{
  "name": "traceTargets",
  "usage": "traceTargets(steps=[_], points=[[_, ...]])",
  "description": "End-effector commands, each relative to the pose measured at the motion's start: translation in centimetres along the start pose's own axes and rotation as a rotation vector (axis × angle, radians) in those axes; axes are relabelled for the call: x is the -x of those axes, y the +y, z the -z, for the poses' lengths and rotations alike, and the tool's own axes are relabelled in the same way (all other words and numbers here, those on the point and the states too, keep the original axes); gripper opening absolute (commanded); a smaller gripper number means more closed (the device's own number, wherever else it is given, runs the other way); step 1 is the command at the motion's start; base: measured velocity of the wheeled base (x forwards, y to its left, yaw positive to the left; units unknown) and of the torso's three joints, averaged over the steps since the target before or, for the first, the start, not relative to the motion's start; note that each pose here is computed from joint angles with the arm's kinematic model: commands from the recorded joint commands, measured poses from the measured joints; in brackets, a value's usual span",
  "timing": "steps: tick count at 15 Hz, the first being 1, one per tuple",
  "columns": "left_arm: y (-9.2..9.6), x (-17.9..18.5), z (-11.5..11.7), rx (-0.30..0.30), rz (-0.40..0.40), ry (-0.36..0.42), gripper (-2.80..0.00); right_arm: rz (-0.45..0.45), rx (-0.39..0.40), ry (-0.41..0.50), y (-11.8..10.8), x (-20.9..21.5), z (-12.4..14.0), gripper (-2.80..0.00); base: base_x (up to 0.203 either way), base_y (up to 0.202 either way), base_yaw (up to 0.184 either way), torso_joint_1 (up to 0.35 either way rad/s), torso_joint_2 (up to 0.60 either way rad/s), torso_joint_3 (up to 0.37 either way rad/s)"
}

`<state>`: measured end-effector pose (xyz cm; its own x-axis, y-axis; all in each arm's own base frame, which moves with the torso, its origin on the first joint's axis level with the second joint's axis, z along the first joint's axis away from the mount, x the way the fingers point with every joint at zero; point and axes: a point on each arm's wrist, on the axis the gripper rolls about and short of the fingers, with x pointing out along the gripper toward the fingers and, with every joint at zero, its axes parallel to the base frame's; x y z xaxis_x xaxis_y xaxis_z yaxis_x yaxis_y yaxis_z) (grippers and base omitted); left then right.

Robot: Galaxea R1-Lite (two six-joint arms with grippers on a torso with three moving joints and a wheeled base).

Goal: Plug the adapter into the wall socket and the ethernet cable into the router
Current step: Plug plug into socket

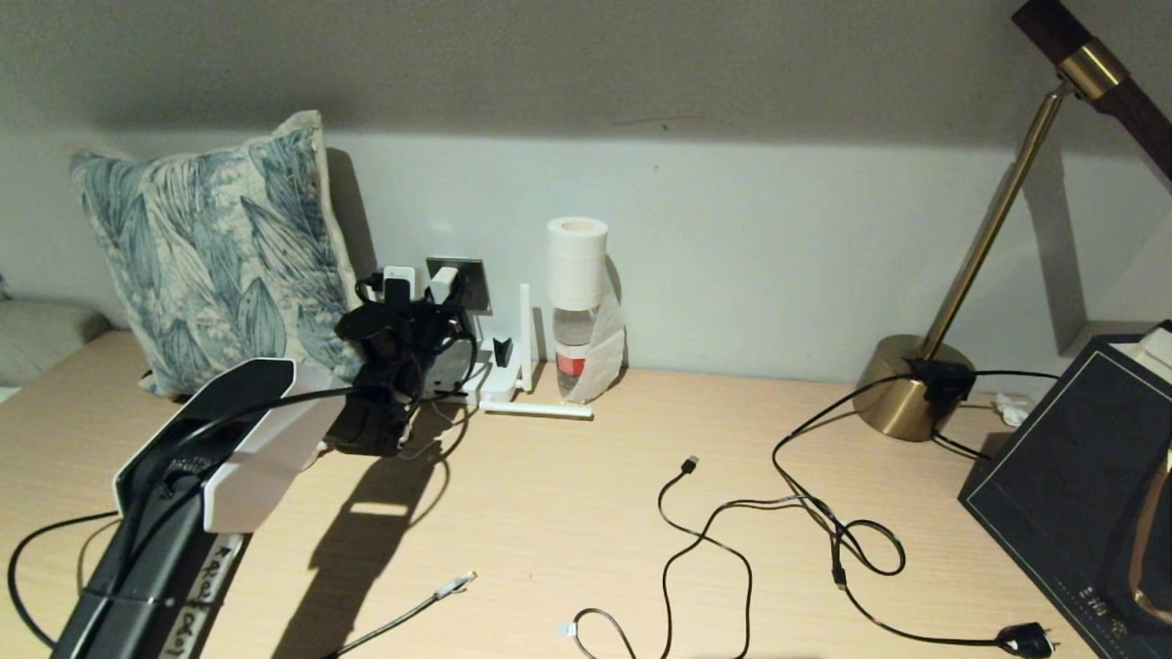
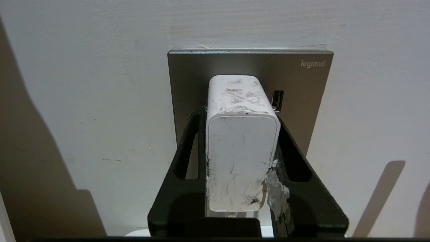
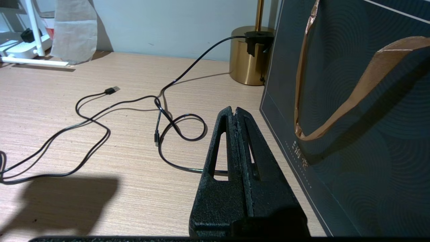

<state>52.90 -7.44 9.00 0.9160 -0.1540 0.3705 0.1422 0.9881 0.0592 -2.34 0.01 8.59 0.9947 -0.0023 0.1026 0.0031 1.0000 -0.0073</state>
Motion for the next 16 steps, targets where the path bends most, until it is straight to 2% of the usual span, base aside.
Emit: traceTargets(steps=[1, 16], points=[[-0.7, 0.0, 0.1, 0.006, 0.012, -0.005, -2.8, -0.001, 0.0, 0.035, 0.0, -0.2, 1.0, -2.8, 0.0, 0.0, 0.0, 0.0, 0.0, 0.0], [-1.9, 0.1, 1.4, 0.018, -0.018, 0.011, -2.8, -0.001, 0.0, 0.035, 0.0, -0.2, 1.0, -2.8, 0.0, 0.0, 0.0, 0.0, 0.0, 0.0]])
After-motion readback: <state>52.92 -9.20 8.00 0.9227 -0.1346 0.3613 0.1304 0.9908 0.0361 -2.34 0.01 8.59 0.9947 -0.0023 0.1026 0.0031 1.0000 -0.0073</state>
